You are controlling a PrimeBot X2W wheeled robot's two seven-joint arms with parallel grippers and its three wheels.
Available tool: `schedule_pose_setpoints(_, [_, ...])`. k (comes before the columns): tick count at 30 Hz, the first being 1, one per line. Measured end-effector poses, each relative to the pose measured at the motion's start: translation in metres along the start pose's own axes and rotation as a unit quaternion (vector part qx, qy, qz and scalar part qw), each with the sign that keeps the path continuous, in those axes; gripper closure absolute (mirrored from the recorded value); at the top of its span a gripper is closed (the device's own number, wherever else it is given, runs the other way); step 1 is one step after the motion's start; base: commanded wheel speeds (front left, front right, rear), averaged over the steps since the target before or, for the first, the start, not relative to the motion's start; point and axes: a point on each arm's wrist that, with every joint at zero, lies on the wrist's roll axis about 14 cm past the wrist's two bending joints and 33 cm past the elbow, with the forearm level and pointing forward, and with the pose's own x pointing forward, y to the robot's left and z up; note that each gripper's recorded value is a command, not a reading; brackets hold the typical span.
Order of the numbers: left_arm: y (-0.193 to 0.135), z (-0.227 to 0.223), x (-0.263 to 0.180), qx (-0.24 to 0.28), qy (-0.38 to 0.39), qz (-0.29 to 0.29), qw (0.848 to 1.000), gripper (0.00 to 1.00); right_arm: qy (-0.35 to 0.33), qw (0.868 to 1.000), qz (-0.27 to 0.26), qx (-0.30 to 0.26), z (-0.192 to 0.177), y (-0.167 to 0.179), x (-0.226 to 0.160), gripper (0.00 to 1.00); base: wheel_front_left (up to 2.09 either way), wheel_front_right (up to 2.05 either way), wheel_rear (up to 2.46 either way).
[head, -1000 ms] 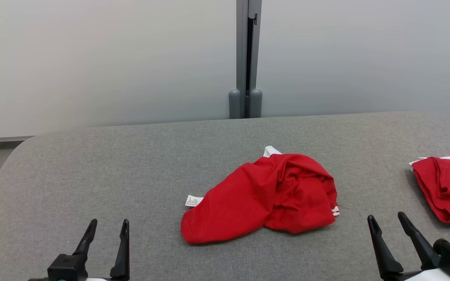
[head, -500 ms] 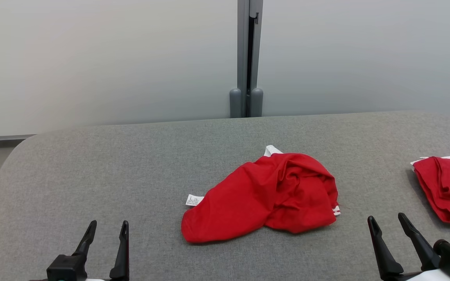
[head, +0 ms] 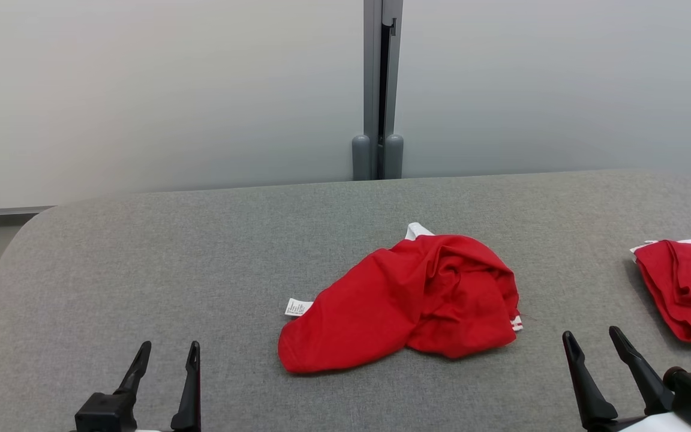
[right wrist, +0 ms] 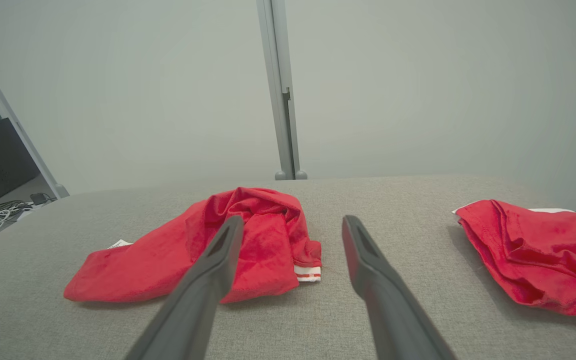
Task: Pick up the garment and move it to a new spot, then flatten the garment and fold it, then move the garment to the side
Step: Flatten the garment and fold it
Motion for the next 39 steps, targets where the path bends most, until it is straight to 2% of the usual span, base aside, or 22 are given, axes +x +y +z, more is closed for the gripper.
schedule_pose_setpoints(8, [-0.002,0.002,0.002,-0.003,-0.003,-0.001,1.000,0.00,0.013,1.000,0.015,-0.002,-0.006,0.008,0.007,0.00,0.00,0.00,0.00])
schedule_pose_setpoints(15, [0.000,0.009,0.009,-0.008,-0.017,0.010,1.000,0.00,0.078,0.993,0.090,0.000,-0.042,0.047,0.028,0.00,0.00,0.00,0.00])
schedule_pose_setpoints(23, [0.004,0.009,0.029,-0.019,-0.023,0.028,0.999,0.00,0.154,0.963,0.220,-0.009,-0.092,0.119,0.062,0.00,0.00,0.00,0.00])
schedule_pose_setpoints(29, [0.015,-0.006,0.040,-0.018,-0.005,0.048,0.999,0.00,0.190,0.941,0.274,-0.050,-0.124,0.142,0.091,0.00,0.00,0.00,0.00])
schedule_pose_setpoints(34, [0.017,-0.015,0.047,-0.016,0.006,0.054,0.998,0.00,0.244,0.916,0.306,-0.082,-0.158,0.154,0.093,0.00,0.00,0.00,0.00])
schedule_pose_setpoints(35, [0.017,-0.016,0.049,-0.015,0.008,0.053,0.998,0.00,0.246,0.915,0.309,-0.081,-0.160,0.156,0.095,0.34,0.00,0.00,0.00])
schedule_pose_setpoints(36, [0.017,-0.017,0.049,-0.014,0.009,0.052,0.998,0.00,0.247,0.914,0.312,-0.083,-0.160,0.159,0.097,0.51,0.00,0.00,0.00])
schedule_pose_setpoints(37, [0.016,-0.018,0.051,-0.014,0.009,0.051,0.999,0.00,0.248,0.912,0.315,-0.084,-0.160,0.161,0.098,1.00,0.00,0.00,0.00])
schedule_pose_setpoints(39, [0.015,-0.017,0.053,-0.014,0.008,0.049,0.999,0.00,0.241,0.914,0.318,-0.075,-0.159,0.164,0.098,1.00,0.00,0.00,0.00])
